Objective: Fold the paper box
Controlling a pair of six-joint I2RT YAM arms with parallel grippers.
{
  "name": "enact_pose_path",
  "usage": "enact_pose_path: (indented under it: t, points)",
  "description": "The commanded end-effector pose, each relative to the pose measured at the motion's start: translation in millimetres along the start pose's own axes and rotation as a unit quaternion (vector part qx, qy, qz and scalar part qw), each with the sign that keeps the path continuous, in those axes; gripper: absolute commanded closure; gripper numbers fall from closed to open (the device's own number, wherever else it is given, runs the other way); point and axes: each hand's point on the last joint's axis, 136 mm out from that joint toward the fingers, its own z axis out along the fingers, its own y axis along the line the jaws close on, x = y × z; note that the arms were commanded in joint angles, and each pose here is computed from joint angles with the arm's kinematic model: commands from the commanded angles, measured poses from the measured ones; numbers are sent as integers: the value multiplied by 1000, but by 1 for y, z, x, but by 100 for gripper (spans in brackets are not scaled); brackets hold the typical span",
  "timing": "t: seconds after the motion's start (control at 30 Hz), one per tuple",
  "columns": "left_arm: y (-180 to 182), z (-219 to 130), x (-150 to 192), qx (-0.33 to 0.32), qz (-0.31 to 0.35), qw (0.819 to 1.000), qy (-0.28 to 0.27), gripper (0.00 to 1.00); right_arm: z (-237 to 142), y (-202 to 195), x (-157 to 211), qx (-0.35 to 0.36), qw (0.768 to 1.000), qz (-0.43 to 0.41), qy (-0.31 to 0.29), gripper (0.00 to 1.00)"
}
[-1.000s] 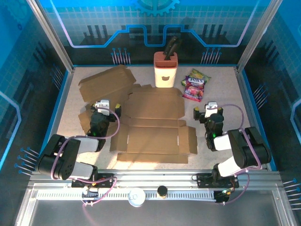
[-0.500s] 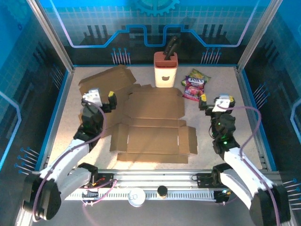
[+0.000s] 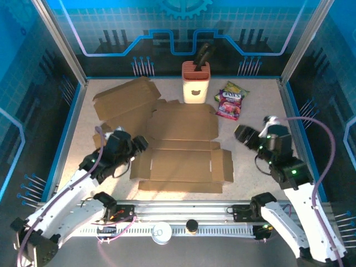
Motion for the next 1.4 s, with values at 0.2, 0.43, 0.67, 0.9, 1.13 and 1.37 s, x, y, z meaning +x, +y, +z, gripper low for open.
enact_pose_path:
  t: [0.2,0.43,0.67,0.9,1.13,1.37]
  points:
    - [75,9,69,-110,-101,988,41,37,10,-6,92,27,989,78,124,32]
    - [87,20,90,-124,-132,982,47,38,19,3,105,12,986,89,141,32]
    - [95,35,99,-105,-170,979,44,45,21,4,108,1,985,101,140,32]
    - [97,43,95,-84,-191,978,24,51,23,4,110,-3,984,104,142,32]
    - [92,47,91,-65,-192,979,12,59,24,3,114,-9,983,110,147,32]
    - [91,49,92,-57,-190,980,13,74,27,5,129,-19,975,136,174,32]
